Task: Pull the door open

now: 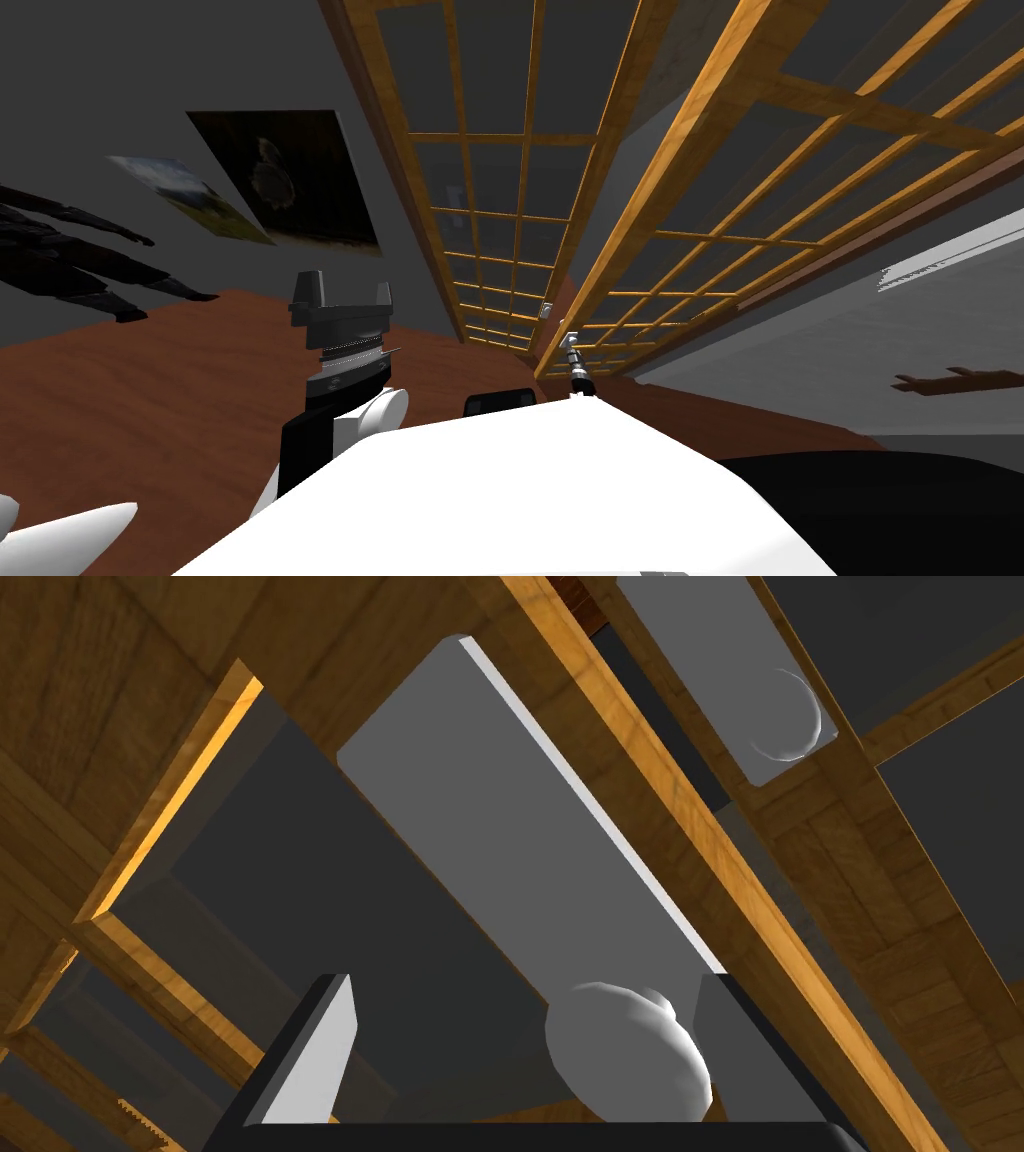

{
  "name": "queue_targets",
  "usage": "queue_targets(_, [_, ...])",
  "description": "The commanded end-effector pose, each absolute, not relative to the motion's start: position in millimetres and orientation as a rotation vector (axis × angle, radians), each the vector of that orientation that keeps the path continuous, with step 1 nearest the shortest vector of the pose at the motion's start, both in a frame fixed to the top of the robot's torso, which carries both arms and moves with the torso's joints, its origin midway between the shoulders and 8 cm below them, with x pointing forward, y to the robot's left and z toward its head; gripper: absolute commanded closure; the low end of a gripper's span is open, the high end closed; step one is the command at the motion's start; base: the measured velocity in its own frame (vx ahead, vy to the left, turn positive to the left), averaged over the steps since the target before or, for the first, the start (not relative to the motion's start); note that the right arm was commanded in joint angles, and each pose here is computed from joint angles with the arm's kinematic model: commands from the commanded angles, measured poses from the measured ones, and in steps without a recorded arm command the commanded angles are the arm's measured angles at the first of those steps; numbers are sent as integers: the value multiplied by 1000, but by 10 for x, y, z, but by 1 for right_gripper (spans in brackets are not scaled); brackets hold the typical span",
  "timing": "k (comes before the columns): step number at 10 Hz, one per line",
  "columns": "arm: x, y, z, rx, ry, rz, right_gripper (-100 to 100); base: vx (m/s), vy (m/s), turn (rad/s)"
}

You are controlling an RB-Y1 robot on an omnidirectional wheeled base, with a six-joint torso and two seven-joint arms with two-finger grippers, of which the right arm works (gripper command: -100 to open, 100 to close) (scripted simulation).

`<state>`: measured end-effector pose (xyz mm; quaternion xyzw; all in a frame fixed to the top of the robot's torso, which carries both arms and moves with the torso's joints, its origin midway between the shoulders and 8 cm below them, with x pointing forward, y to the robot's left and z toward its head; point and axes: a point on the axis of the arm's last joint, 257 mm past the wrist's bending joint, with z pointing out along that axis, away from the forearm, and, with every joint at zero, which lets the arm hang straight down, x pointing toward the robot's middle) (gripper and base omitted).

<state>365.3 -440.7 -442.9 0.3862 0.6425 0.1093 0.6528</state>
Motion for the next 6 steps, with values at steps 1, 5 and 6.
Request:
queue_targets(1, [3613,-4642,-4317,905,1415,246,100,-44,-34,49])
queue_targets(5, [3624,-4648,-4287,966,1367,316,100,-30,-11,53])
queue_targets(6, [3629,-4650,-4272,989,1347,343,100,-61,-30,131])
